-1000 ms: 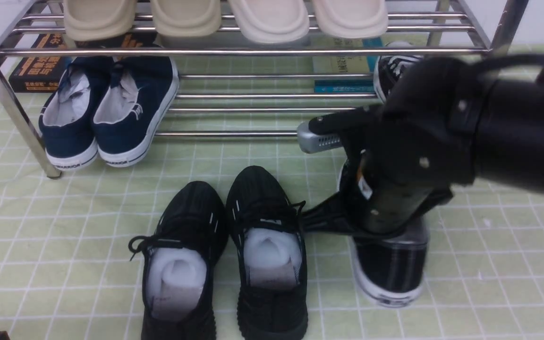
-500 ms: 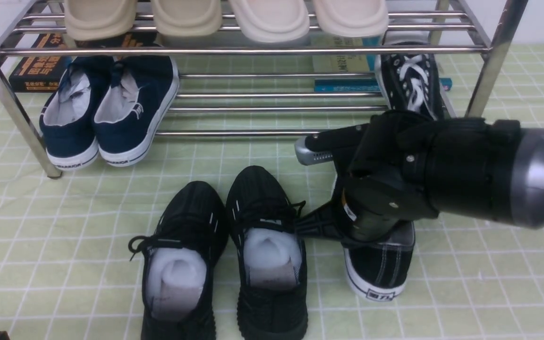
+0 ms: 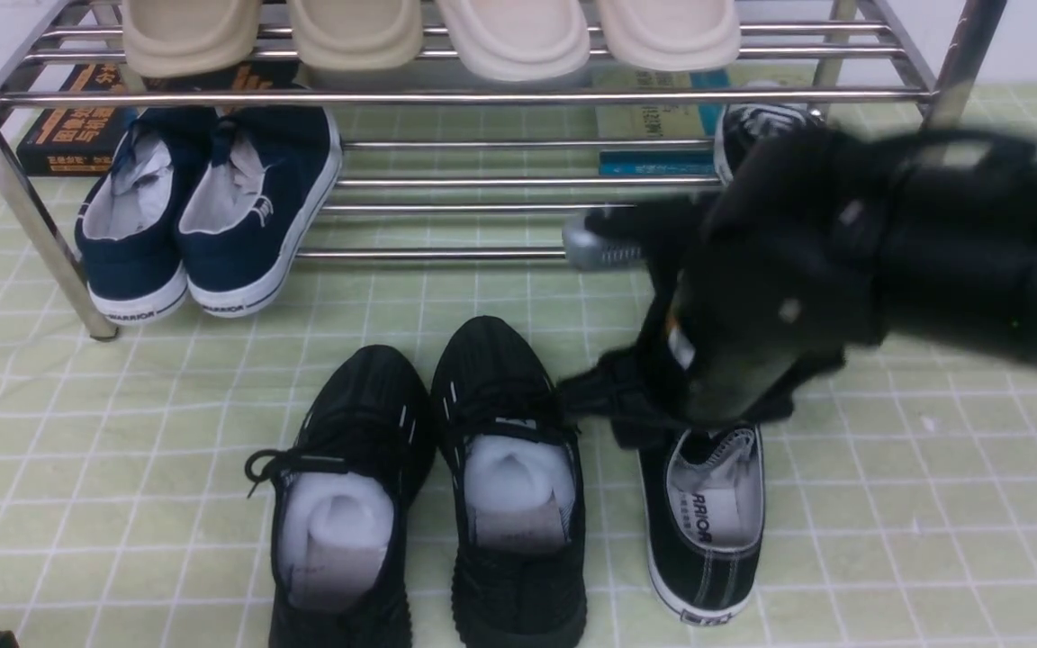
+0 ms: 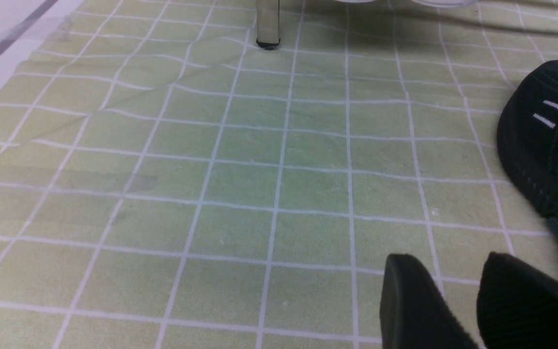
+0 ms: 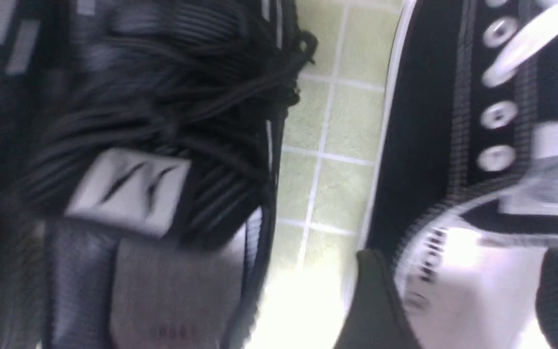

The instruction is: Take the shoes off the shelf with your hand from the green coffee tablecloth.

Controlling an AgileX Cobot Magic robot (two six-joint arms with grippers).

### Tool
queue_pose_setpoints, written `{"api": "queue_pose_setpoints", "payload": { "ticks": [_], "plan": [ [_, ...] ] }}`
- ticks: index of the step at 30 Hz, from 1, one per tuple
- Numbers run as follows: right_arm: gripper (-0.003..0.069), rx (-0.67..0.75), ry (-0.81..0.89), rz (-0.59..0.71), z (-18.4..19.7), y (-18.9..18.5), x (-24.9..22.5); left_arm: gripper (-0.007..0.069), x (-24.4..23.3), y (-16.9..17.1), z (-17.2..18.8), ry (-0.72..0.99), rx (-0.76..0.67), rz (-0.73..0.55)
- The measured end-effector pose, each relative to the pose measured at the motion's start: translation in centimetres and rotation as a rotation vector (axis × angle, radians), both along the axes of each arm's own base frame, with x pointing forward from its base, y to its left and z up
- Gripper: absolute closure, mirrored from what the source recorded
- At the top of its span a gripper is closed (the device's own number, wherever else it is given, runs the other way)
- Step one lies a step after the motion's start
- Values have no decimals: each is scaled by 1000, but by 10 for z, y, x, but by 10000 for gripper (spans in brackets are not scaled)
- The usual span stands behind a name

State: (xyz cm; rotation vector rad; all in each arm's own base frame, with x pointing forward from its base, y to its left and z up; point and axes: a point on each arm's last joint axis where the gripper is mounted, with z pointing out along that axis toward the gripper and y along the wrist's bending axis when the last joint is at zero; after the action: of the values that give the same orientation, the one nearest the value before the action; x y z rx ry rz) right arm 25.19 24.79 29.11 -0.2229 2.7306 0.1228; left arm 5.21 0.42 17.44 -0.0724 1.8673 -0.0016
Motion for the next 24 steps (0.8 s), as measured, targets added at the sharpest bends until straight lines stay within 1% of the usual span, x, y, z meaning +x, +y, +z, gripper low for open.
{"api": "queue_pose_setpoints", "payload": {
  "ticks": [1,2,3,4,5,6,7,8,11,12,13,14,15,18,21,24],
  "plan": [
    [198,-6,-11,20,13,-2,-2,384,0,0,0,0,0,0],
    [198,-14,-14,32,19,-4,-2,384,0,0,0,0,0,0],
    [200,-55,-27,78,38,-10,-6,384,0,0,0,0,0,0],
    [207,-64,-58,111,51,-12,-6,384,0,0,0,0,0,0],
    [211,-70,-64,114,54,-13,-6,384,0,0,0,0,0,0],
    [246,-80,-109,142,67,-15,-5,384,0,0,0,0,0,0],
    [253,-84,-114,150,68,-15,-4,384,0,0,0,0,0,0],
    [319,-92,-142,162,75,-18,-1,384,0,0,0,0,0,0],
    [491,-113,-134,137,73,-27,10,384,0,0,0,0,0,0],
    [572,-120,-127,117,71,-32,15,384,0,0,0,0,0,0],
    [585,-121,-126,113,70,-33,16,384,0,0,0,0,0,0],
    [616,-126,-120,95,68,-37,22,384,0,0,0,0,0,0],
    [665,-121,-123,62,63,-44,34,384,0,0,0,0,0,0],
    [670,-98,-134,15,57,-54,52,384,0,0,0,0,0,0],
    [655,-81,-149,-30,47,-65,73,384,0,0,0,0,0,0],
    [589,-81,-162,-51,34,-74,92,384,0,0,0,0,0,0]
  ]
}}
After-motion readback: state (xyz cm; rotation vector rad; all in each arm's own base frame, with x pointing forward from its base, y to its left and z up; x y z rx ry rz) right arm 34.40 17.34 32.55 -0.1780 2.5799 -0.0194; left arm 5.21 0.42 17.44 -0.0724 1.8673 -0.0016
